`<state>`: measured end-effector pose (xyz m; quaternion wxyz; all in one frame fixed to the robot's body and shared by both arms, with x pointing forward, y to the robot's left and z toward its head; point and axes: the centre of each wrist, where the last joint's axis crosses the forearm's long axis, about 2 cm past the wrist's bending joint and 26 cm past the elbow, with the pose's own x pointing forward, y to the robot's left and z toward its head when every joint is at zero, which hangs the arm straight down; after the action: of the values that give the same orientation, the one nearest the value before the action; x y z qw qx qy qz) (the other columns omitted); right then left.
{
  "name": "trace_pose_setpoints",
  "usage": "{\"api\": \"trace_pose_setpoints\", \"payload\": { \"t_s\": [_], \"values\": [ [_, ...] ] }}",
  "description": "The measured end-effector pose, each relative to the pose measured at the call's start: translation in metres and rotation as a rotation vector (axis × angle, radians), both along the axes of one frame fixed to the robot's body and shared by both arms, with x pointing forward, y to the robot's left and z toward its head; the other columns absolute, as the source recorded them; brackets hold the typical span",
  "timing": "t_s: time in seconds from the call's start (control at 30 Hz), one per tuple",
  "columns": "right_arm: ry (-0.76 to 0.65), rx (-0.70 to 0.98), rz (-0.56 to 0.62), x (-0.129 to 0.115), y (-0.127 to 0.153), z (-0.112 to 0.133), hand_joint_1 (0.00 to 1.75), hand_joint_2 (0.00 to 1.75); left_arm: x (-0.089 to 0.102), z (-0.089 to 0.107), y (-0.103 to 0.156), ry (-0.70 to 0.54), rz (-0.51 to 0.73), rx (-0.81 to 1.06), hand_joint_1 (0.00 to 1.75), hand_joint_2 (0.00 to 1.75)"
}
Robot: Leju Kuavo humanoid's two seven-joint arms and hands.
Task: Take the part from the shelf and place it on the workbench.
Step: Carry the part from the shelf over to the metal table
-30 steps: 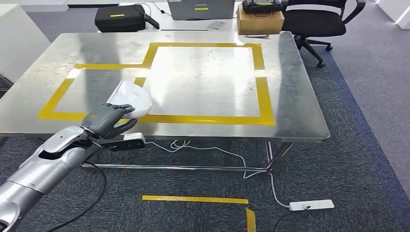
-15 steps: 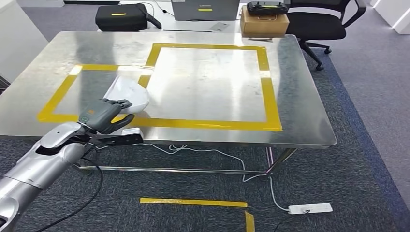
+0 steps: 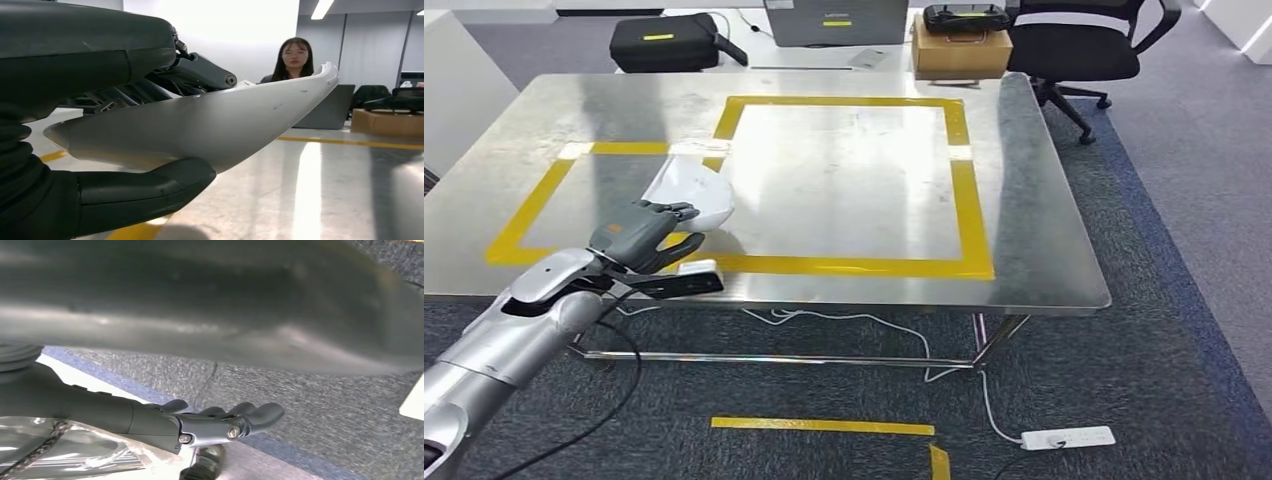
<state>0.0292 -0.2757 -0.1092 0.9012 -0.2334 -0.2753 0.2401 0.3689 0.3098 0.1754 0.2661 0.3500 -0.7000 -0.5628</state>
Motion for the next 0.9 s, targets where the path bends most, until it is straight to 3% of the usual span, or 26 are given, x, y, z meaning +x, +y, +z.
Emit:
{"api": "trace_pose_setpoints", "payload": {
  "t_s": [0.23,0.6,0.9],
  "values": [
    [0.000,0.002,-0.004,0.000,0.001,0.000,0.00,0.00,0.001,-0.003,0.002,0.011,0.013,0.003,1.75,1.75],
    [-0.009,0.008,-0.008,0.002,0.001,0.000,0.00,0.00,0.024,0.017,-0.002,0.004,0.034,-0.003,1.75,1.75],
    [0.000,0.004,-0.009,0.001,0.001,0.000,0.00,0.00,0.029,0.018,-0.004,0.004,0.036,-0.008,1.75,1.75]
  ]
}}
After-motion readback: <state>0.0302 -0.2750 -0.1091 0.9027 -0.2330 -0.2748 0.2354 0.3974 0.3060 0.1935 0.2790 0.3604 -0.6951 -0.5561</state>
